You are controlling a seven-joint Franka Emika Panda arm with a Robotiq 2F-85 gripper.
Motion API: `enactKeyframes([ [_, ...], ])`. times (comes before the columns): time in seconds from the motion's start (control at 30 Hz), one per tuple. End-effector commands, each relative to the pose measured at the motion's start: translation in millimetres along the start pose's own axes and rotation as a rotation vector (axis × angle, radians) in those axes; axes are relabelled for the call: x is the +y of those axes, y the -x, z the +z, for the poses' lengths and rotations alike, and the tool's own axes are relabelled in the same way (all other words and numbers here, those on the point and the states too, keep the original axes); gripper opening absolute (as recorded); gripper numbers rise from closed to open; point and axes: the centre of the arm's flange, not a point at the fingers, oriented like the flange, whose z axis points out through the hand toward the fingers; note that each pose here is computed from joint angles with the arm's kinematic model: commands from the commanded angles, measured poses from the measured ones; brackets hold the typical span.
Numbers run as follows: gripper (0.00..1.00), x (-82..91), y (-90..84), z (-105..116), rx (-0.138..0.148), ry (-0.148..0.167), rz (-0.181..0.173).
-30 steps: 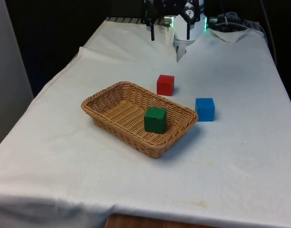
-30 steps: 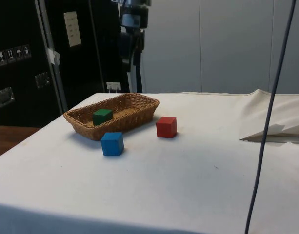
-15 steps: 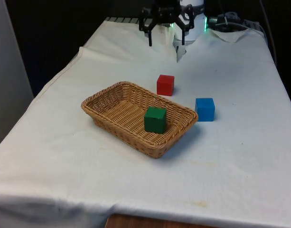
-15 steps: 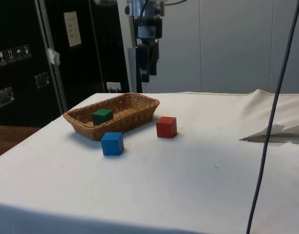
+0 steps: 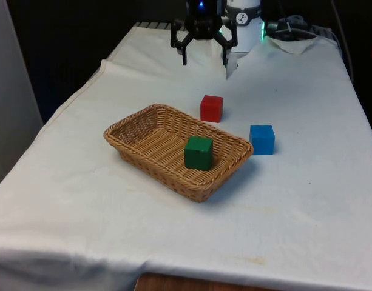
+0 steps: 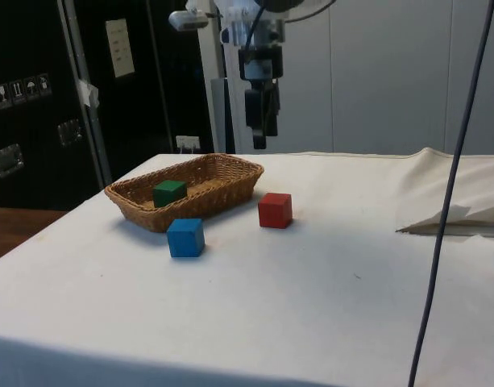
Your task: Pick up exactly two blocks and place them into the basket.
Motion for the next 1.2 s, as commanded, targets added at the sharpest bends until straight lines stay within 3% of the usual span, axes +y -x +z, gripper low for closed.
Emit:
enactKeyframes([
  [0.0,1.0,2.0,1.6,4.7,0.002,0.002,0.014],
  [0.13,1.0,3.1,2.3,12.6,-0.001,0.0,0.04],
  [0.17,1.0,2.7,2.5,10.3,-0.007,0.003,0.029],
  [0.2,1.0,3.1,2.4,17.5,-0.004,-0.002,0.054],
  [0.37,1.0,3.6,2.7,28.6,-0.008,-0.017,0.082],
  [0.73,1.0,4.3,4.9,52.0,-0.029,-0.034,0.094],
  [0.8,1.0,6.7,5.4,56.3,-0.041,-0.024,0.095],
  [0.83,1.0,5.1,5.4,58.8,-0.032,-0.035,0.096],
  [1.07,1.0,10.5,6.9,76.8,-0.049,-0.027,0.1],
  [1.17,1.0,10.8,8.0,85.8,-0.047,-0.038,0.102],
])
